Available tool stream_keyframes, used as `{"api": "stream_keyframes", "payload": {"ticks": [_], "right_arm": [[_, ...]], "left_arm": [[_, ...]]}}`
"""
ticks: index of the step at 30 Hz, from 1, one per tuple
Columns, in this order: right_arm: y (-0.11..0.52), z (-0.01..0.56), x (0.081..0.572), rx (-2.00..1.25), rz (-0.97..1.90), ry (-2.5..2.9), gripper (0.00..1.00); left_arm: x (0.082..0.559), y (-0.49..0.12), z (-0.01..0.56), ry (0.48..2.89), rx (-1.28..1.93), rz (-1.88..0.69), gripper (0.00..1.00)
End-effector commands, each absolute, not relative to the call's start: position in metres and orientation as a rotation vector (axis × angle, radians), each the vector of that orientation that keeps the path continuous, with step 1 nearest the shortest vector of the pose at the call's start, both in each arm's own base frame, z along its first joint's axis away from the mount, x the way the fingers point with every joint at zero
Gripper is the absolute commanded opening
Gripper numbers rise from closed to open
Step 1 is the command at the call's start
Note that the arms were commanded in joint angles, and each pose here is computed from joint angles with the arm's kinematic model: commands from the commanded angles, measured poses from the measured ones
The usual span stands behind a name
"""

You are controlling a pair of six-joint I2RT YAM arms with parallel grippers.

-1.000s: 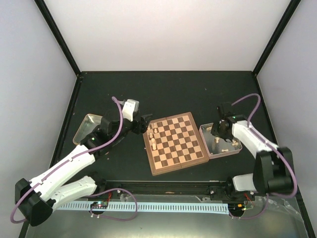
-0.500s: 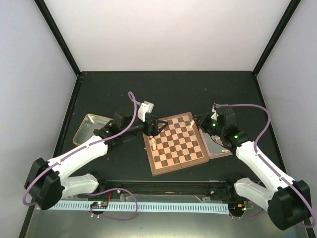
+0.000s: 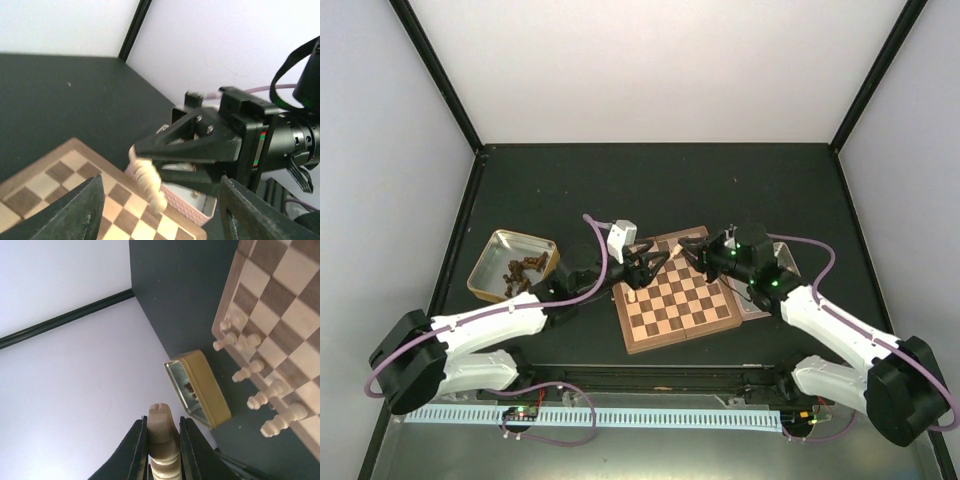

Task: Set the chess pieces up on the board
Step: Pick up the chess piece from the storage box.

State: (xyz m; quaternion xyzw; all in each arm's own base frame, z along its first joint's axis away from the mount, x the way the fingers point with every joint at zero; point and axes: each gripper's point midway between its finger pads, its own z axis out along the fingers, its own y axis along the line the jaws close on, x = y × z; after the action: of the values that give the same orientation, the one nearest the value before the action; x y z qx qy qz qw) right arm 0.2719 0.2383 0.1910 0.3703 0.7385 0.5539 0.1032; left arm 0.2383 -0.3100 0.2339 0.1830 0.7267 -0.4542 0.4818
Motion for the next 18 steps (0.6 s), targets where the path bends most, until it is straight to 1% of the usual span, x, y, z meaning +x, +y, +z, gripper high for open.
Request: {"api": "stream_keyframes", "payload": {"ticks": [1, 2, 3, 10, 18], "right_arm": [[0.26, 0.211, 0.267, 1.177, 1.821, 2.142, 0.12], [0.262, 0.211, 0.265, 1.179, 1.836, 2.143, 0.12], [0.264, 0.211, 0.264, 1.18, 1.845, 2.145, 0.13], [0.267, 0.218, 0.265, 1.172, 1.866, 2.128, 0.13], [0.267, 0.22, 0.267, 1.161, 1.863, 2.116, 0.13]], "left_arm": [[0.244, -0.311, 0.263, 1.603, 0.421, -1.007, 0.58], [0.246, -0.31, 0.261, 1.602, 0.408, -0.976, 0.53], [0.247, -0.309, 0.26, 1.6, 0.396, -0.959, 0.51], [0.247, -0.309, 0.247, 1.633, 0.392, -0.939, 0.5], [0.234, -0.312, 0.24, 1.66, 0.446, -0.972, 0.45]]}}
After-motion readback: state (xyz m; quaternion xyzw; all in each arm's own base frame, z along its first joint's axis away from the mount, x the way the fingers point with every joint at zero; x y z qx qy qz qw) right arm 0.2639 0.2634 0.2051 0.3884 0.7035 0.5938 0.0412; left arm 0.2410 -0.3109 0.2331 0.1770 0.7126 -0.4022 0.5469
